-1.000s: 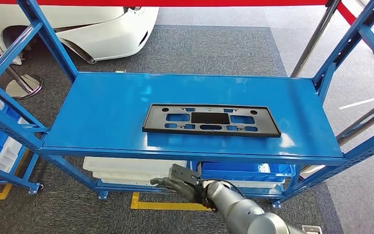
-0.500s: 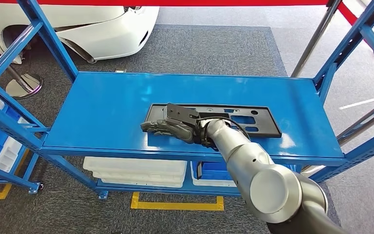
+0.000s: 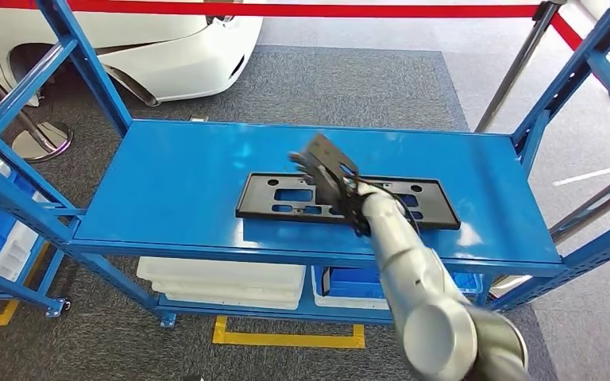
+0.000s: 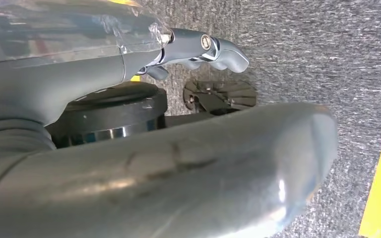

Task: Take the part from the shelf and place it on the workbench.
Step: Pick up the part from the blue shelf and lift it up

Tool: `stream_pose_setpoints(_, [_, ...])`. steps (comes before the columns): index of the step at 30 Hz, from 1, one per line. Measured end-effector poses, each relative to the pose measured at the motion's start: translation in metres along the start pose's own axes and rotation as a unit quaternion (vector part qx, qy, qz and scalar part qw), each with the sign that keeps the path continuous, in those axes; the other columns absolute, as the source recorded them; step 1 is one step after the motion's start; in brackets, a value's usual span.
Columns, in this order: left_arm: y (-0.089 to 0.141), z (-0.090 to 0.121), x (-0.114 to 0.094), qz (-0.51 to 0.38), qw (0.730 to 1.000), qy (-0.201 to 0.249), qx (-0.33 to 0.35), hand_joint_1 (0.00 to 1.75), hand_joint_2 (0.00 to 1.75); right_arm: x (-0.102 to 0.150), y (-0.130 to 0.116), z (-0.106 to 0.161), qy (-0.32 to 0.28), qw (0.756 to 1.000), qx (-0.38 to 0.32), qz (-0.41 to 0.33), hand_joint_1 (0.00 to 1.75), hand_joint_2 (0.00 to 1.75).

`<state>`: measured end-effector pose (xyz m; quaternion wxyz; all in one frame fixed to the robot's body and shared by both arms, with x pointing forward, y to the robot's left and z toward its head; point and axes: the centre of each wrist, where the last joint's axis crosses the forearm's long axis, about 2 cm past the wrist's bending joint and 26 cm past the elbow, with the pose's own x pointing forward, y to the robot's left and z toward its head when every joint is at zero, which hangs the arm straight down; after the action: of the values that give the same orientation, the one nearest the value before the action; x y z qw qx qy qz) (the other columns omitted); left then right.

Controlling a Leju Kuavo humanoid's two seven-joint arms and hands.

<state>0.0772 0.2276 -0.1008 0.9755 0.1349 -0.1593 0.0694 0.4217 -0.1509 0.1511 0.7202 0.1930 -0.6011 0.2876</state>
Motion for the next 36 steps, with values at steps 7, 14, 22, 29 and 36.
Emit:
stream_pose_setpoints(7, [-0.002,0.0,0.004,0.008,1.0,-0.002,0.004,0.0,0.0,0.014,0.063,-0.003,-0.188,0.888,-0.095,-0.408,0.0,0.0])
stream_pose_setpoints(14, [-0.001,0.002,-0.005,0.024,1.0,0.003,0.015,0.0,0.0,0.059,0.102,-0.004,-0.015,0.992,-0.072,0.098,0.0,1.75])
stream_pose_setpoints(22, [-0.001,0.002,-0.007,0.023,1.0,0.004,0.014,0.0,0.0,0.025,0.114,0.013,-0.002,0.736,-0.13,0.664,0.0,1.75])
stream_pose_setpoints(29, [-0.001,0.002,-0.007,0.022,1.0,0.003,0.012,0.0,0.0,0.013,0.117,0.02,0.011,0.847,-0.075,0.527,0.0,1.75])
stream_pose_setpoints(36, [0.0,0.002,-0.007,0.02,1.0,-0.001,0.017,0.0,0.0,0.011,0.116,0.024,0.006,0.839,-0.07,0.539,0.0,1.75])
